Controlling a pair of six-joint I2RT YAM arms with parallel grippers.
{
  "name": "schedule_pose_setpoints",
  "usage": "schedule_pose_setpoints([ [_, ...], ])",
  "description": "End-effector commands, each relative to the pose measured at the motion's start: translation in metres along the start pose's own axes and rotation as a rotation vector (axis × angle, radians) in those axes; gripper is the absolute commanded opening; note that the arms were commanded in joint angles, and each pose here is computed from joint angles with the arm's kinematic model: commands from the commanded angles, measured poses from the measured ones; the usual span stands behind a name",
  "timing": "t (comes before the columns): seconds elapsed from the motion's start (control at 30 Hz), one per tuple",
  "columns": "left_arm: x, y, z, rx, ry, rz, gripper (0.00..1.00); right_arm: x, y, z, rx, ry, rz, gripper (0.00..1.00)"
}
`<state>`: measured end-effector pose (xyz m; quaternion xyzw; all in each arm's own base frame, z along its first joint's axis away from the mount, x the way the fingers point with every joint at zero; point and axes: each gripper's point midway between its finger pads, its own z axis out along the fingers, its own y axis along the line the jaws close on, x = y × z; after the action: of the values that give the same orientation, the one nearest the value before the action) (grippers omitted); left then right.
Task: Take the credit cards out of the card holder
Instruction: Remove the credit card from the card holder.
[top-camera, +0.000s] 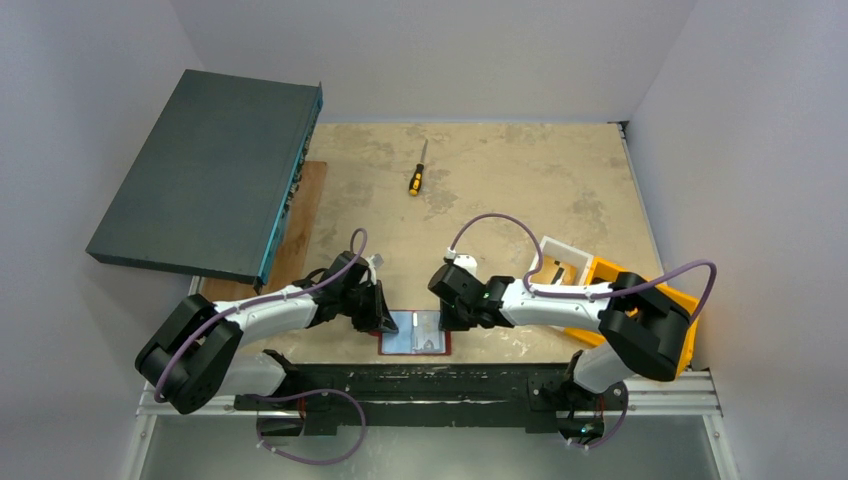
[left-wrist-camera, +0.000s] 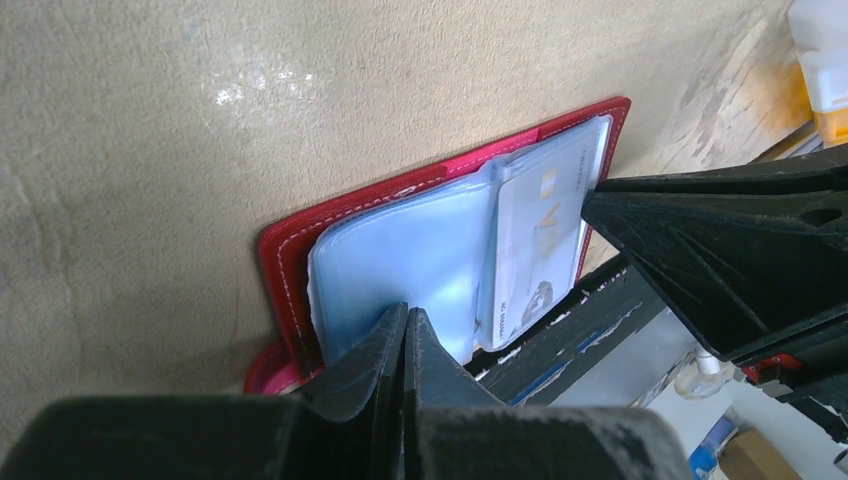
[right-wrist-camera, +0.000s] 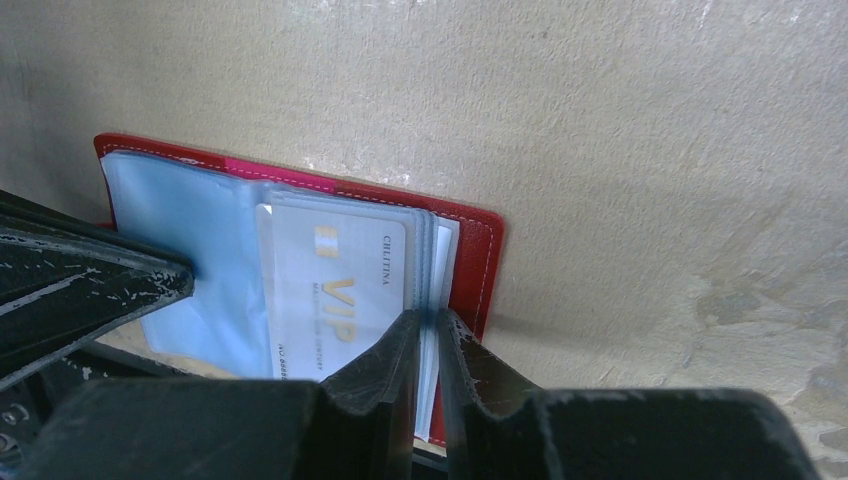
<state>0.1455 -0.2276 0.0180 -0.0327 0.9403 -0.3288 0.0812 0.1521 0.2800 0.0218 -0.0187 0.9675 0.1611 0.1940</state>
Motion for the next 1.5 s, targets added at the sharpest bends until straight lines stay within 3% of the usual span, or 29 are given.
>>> schedule_pose_setpoints([
  [0.0,-0.004,-0.001,0.001,-0.001,-0.009,0.012,0.00,0.000,0.012,0.003,-0.008,-0.003,-0.031,0.13],
  [0.2,-0.008,-0.013,-0.005,0.031,-0.015,0.036,0.00,0.008,0.000,0.011,0.064,0.028,-0.038,0.11],
  [0.53,-0.015,-0.054,-0.037,0.155,-0.061,0.051,0.12,0.023,-0.011,0.013,0.086,0.075,-0.007,0.08],
  [0.97,-0.008,-0.035,0.000,0.168,-0.015,0.001,0.13,0.025,-0.009,0.015,0.077,0.088,-0.008,0.07],
  [1.47,-0.004,-0.020,0.011,0.128,0.003,-0.012,0.13,0.025,-0.008,0.016,0.076,0.091,-0.009,0.07],
])
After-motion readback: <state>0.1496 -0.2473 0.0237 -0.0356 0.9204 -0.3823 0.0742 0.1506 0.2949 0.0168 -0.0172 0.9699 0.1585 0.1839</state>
